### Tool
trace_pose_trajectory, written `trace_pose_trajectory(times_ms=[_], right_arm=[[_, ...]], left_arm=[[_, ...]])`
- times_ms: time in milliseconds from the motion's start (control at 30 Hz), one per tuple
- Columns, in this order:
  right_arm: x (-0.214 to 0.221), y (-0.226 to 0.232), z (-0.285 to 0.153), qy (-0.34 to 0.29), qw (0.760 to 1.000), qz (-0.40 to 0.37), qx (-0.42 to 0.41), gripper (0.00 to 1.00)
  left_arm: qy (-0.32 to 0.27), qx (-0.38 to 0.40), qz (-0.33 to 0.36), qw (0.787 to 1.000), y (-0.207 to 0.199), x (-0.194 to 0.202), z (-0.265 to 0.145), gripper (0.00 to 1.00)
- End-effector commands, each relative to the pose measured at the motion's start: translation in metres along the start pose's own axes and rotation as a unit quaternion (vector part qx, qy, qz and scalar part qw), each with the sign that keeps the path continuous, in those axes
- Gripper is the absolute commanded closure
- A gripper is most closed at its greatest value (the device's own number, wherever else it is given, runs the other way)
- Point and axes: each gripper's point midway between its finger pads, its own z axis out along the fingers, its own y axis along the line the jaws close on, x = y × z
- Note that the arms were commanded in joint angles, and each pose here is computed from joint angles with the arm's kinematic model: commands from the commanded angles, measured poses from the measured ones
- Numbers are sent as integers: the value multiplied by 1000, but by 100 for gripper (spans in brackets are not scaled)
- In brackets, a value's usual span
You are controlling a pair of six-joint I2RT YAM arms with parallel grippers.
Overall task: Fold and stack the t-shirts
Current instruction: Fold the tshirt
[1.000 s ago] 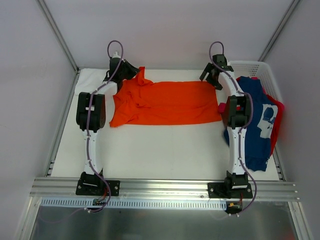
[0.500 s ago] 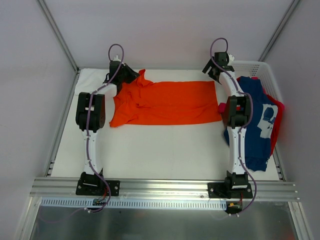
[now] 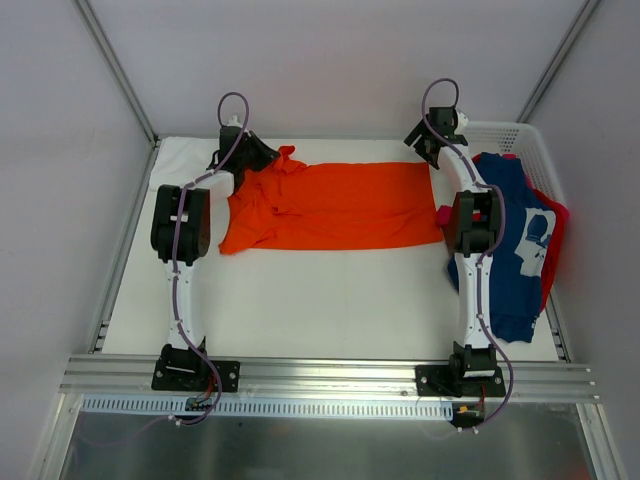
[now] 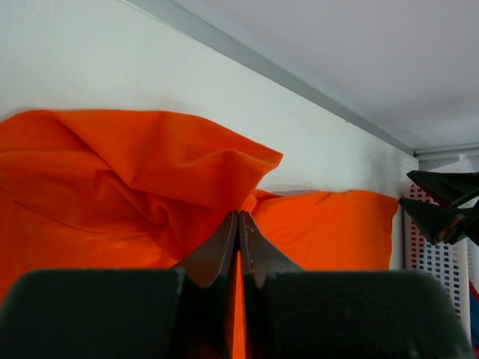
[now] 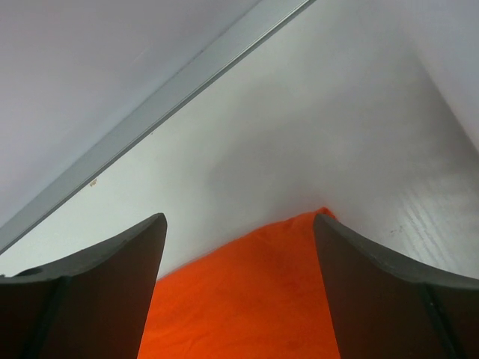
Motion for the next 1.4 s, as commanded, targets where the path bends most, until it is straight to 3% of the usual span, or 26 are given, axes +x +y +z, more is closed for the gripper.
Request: trace_pose_trajectory(times_ms=[0,267,733,1100,1367], right_arm=[[1,-40,10,18,998,41,41,17],[19,-51,7,41,996,57,58,14],[-8,-55,-36,9,996,40,83,9],[42,-56,11,85,989,107,56,13],[31,-81,16,78,983,144,80,14]], left_arm=[[-38,42,27,998,-34,-36,-19,100],[-37,45,22,998,-33,-35,-18,100],[-30,51,13,998,-31,-30,-18,100],[-27,47,16,998,-26,-24,-20,100],[-27,50,5,998,-20,-24,-21,100]])
